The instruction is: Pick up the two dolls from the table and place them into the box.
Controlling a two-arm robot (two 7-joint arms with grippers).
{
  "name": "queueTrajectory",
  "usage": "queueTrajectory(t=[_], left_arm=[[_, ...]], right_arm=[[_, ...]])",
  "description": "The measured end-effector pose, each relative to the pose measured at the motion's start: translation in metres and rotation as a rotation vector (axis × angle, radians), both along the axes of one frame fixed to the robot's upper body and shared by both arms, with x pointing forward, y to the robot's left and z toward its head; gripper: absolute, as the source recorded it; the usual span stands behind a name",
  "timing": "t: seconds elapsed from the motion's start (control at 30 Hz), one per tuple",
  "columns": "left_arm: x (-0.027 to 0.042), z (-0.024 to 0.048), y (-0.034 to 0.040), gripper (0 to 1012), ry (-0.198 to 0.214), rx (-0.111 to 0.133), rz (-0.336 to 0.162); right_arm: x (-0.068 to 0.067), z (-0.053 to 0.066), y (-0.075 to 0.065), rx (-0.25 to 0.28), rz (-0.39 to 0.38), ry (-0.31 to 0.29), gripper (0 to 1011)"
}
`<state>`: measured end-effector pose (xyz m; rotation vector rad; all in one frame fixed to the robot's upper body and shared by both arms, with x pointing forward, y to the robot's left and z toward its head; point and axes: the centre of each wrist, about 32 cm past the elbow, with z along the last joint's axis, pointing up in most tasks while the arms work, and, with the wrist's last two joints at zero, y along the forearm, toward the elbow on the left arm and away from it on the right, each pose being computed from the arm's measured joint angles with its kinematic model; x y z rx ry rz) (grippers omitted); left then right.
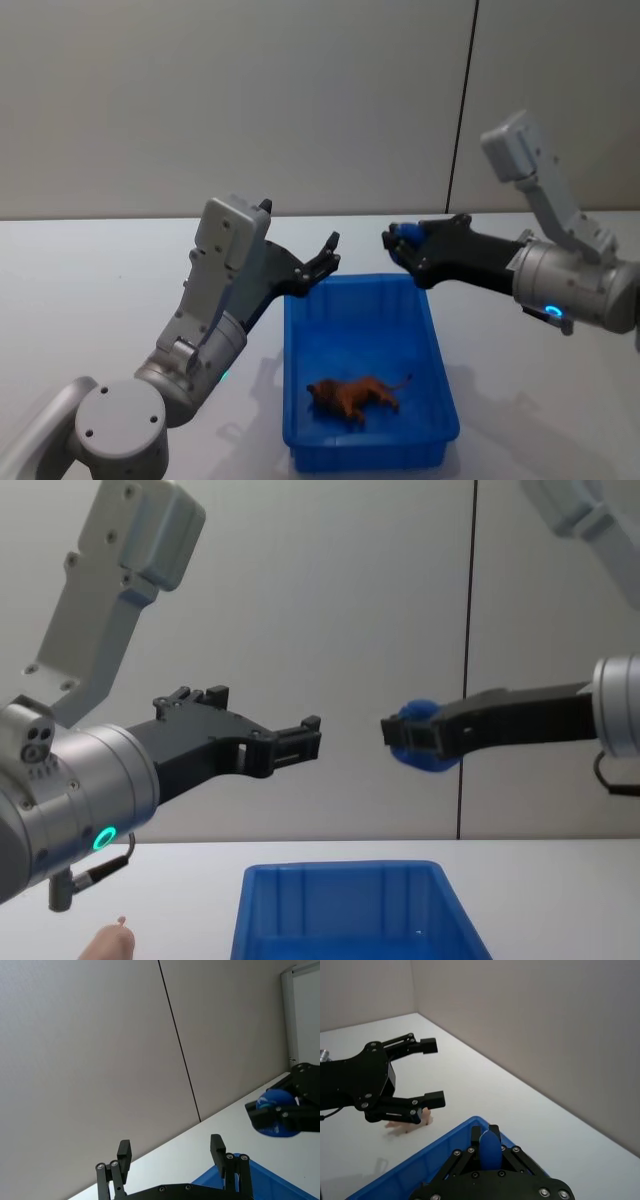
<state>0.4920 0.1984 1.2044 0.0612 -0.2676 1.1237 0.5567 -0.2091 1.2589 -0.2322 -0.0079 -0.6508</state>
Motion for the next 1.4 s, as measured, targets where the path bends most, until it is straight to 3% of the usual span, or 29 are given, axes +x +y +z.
queueTrajectory(t=[0.43, 0.9, 1.03, 1.4], left_arm=[[0.0, 0.0, 0.0, 1001, 0.0, 0.0, 0.0], [0.0, 0.0, 0.0, 1001, 0.0, 0.0, 0.0], [0.0, 0.0, 0.0, 1001, 0.0, 0.0, 0.0], [0.0, 0.0, 0.0, 1001, 0.0, 0.0, 0.0]], right_arm=[[0.007, -0.011, 0.002, -0.101, 0.024, 0.127, 107], [0.01, -0.018, 0.002, -0.143, 0.026, 0.182, 524], [0.011, -0.019, 0.002, -0.151, 0.026, 0.191, 688], [0.011, -0.02, 0.001, -0.157, 0.023, 0.197, 949]])
